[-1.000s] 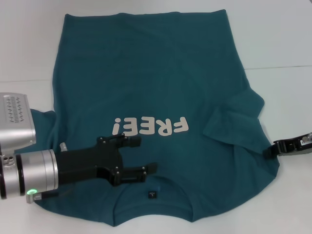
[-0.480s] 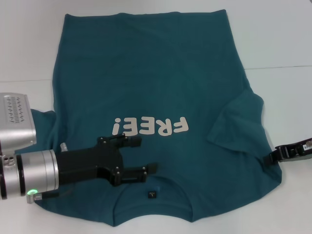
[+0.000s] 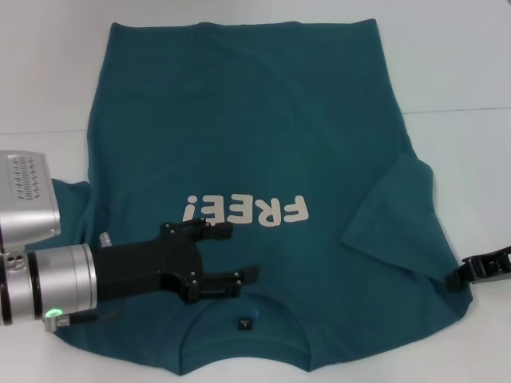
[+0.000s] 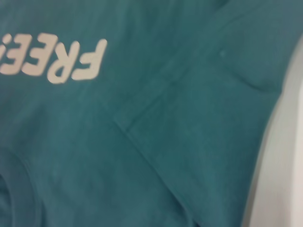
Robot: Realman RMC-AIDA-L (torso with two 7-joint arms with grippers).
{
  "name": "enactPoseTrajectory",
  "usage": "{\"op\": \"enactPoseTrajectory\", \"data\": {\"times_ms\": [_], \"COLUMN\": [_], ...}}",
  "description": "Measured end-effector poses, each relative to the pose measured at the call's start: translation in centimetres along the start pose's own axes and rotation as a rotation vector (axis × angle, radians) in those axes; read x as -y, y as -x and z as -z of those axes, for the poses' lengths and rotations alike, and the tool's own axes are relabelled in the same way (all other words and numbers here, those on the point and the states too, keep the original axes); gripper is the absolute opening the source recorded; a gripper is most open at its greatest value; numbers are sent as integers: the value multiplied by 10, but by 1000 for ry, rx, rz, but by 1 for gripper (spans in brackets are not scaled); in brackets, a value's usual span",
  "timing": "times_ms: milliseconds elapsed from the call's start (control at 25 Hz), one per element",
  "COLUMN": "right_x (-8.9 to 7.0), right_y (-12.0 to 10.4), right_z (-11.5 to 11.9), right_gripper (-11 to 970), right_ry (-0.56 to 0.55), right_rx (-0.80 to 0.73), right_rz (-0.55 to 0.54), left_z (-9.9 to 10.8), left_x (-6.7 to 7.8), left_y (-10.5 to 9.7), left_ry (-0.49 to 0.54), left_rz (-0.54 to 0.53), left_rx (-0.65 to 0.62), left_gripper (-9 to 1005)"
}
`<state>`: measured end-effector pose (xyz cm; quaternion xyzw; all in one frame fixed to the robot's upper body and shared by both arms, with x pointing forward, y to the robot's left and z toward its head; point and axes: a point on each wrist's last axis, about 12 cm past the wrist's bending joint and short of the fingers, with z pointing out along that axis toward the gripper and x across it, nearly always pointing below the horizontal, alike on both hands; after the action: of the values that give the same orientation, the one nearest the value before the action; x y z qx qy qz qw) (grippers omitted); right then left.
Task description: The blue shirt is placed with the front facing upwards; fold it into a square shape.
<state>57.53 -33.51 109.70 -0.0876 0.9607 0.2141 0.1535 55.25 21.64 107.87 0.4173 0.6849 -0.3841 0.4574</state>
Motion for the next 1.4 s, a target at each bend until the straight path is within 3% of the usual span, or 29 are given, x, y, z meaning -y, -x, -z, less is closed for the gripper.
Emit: {"op": "enactPoseTrajectory", "data": {"times_ms": [480, 680, 920, 1000, 1200, 1400], "right_x": [1, 2, 4, 5, 6, 5], "right_y": [3, 14, 26, 30, 39, 43], "right_z": [2, 17, 40, 47, 59, 50], "right_gripper": [63, 245, 564, 723, 917, 920], "right_ry": [-33, -37, -55, -35, 69, 113], "right_rx": [-14, 43, 156, 223, 423, 508], "right_rz": [23, 30, 43, 55, 100, 123], "left_z": [-2, -2, -2, -2, -4, -6], "left_x": [1, 1, 1, 1, 0, -1], "left_y": [1, 0, -1, 0, 1, 3], "left_ry": [-5, -3, 1, 5, 9, 19], "left_rz": [-2, 0, 3, 4, 7, 21], "left_rx": [1, 1, 2, 5, 9, 8], "left_gripper": [846, 846, 847, 847, 847, 846]}}
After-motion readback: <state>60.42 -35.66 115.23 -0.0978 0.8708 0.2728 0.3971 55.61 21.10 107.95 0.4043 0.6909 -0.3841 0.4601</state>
